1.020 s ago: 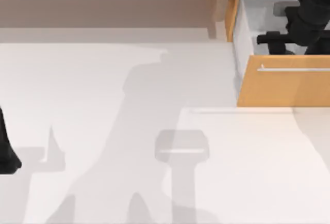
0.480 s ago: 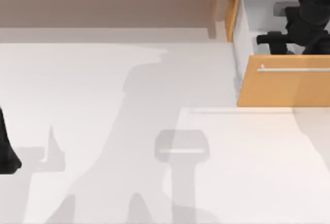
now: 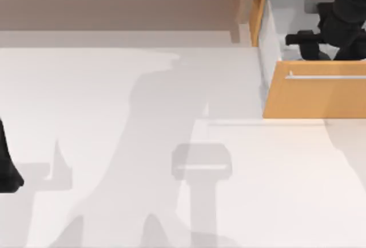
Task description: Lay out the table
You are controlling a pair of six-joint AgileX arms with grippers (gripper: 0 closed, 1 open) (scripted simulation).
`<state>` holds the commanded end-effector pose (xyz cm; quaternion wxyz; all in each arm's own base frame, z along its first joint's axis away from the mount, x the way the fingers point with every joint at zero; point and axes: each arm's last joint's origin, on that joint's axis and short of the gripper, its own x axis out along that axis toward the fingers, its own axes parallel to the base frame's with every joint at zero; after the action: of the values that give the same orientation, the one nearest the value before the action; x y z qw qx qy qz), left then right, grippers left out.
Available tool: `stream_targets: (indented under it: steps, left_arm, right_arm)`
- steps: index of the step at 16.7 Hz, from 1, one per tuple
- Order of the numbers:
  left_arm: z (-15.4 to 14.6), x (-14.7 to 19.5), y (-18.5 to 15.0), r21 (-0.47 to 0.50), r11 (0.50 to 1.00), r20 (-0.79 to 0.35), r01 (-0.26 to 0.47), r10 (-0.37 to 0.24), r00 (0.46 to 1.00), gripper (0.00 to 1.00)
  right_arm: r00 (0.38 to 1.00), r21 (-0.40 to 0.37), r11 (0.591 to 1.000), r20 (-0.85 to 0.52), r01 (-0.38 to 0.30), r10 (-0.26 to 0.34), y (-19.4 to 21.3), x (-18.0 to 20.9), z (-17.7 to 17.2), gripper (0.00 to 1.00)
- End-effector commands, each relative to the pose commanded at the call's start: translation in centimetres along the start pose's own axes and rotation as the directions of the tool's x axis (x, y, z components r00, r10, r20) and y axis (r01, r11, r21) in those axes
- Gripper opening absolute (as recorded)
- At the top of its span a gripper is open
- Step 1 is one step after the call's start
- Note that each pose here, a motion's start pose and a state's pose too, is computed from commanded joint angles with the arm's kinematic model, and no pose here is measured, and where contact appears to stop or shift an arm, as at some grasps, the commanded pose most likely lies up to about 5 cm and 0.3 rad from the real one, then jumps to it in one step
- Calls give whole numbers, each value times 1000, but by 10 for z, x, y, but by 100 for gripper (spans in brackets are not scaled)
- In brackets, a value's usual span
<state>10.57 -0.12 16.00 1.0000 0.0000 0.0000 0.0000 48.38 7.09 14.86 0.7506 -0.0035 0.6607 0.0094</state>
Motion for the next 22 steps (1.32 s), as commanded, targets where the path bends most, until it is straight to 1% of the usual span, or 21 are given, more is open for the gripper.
stream_targets:
  steps: [4, 7, 11, 14, 16, 18, 22]
  left_arm:
    - [0, 0, 0, 0, 1000, 0, 0, 0, 1000, 100]
    - [0, 0, 0, 0, 1000, 0, 0, 0, 1000, 100]
    - [0, 0, 0, 0, 1000, 0, 0, 0, 1000, 100]
    - [0, 0, 0, 0, 1000, 0, 0, 0, 1000, 100]
    - [0, 0, 0, 0, 1000, 0, 0, 0, 1000, 100]
    - [0, 0, 0, 0, 1000, 0, 0, 0, 1000, 100]
    - [0, 0, 0, 0, 1000, 0, 0, 0, 1000, 100]
  right_arm:
    - [999, -40, 999, 47, -10, 12, -1, -36, -9, 0]
    - [991, -59, 998, 133, -18, 26, -12, -75, -20, 0]
    - [962, -54, 998, 271, -10, 24, -42, -128, -44, 0]
    - [941, -31, 999, 337, 11, 0, -69, -153, -72, 0]
    - [933, -11, 1000, 358, 28, -23, -87, -161, -94, 0]
    - [932, 9, 999, 359, 45, -45, -102, -160, -117, 0]
    - [949, 37, 997, 307, 64, -72, -123, -139, -164, 0]
